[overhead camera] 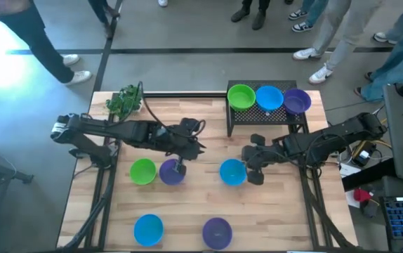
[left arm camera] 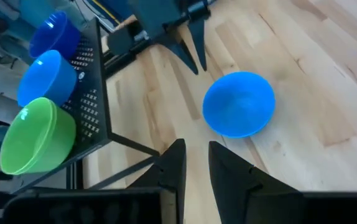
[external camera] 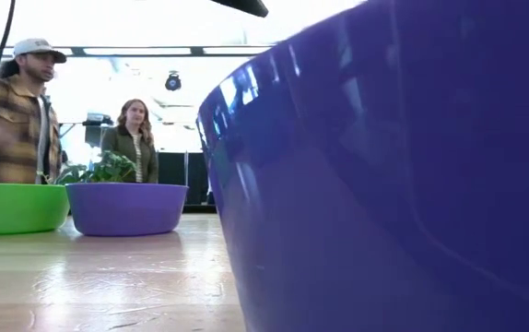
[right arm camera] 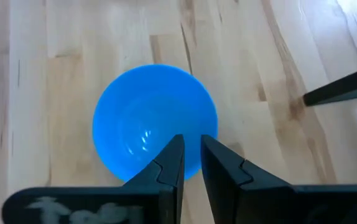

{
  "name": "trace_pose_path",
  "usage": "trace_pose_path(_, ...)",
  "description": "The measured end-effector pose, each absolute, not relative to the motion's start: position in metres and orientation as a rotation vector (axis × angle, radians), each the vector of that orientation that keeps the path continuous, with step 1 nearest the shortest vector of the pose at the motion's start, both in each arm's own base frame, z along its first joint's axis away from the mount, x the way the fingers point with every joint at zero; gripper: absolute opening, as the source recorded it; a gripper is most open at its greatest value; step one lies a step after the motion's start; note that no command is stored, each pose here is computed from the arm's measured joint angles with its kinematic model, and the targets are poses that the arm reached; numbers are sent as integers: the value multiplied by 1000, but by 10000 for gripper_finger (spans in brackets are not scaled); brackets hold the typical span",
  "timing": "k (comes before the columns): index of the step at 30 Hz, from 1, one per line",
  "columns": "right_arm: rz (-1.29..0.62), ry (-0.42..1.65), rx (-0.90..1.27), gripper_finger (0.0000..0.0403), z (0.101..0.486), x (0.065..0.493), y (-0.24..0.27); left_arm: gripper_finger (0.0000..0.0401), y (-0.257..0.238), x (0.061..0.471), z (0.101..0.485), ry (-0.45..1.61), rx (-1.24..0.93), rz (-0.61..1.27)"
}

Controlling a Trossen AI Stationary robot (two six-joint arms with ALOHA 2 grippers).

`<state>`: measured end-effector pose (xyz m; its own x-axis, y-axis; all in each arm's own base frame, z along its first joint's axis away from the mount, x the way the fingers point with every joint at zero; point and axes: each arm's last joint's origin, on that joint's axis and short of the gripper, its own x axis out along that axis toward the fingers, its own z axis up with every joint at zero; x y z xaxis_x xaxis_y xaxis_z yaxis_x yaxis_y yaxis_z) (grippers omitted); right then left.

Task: Pick & Place Mini bowls
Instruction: Stack the top blue bowl on top of the blue bowl on the shelf

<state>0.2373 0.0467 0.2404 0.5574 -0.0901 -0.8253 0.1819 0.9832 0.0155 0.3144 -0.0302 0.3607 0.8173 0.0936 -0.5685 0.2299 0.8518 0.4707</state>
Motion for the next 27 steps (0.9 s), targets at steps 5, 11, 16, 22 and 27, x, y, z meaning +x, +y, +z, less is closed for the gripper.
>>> trace_pose_path(5, -196, 919, 162, 62, 227, 239, 41, 64, -29, 304, 368, 564, 550, -63)
trace_pose_path(11, -260, 939, 210, 108, 212, 236, 29, 64, -28, 300, 371, 548, 548, -59)
trace_pose_path(16, -317, 927, 274, 131, 208, 236, 21, 64, -29, 300, 371, 548, 547, -59)
trace_pose_path(22, -310, 916, 286, 136, 195, 233, 19, 64, -29, 301, 369, 555, 547, -61)
trace_pose_path(27, -311, 907, 303, 133, 175, 230, 19, 64, -29, 301, 366, 563, 547, -63)
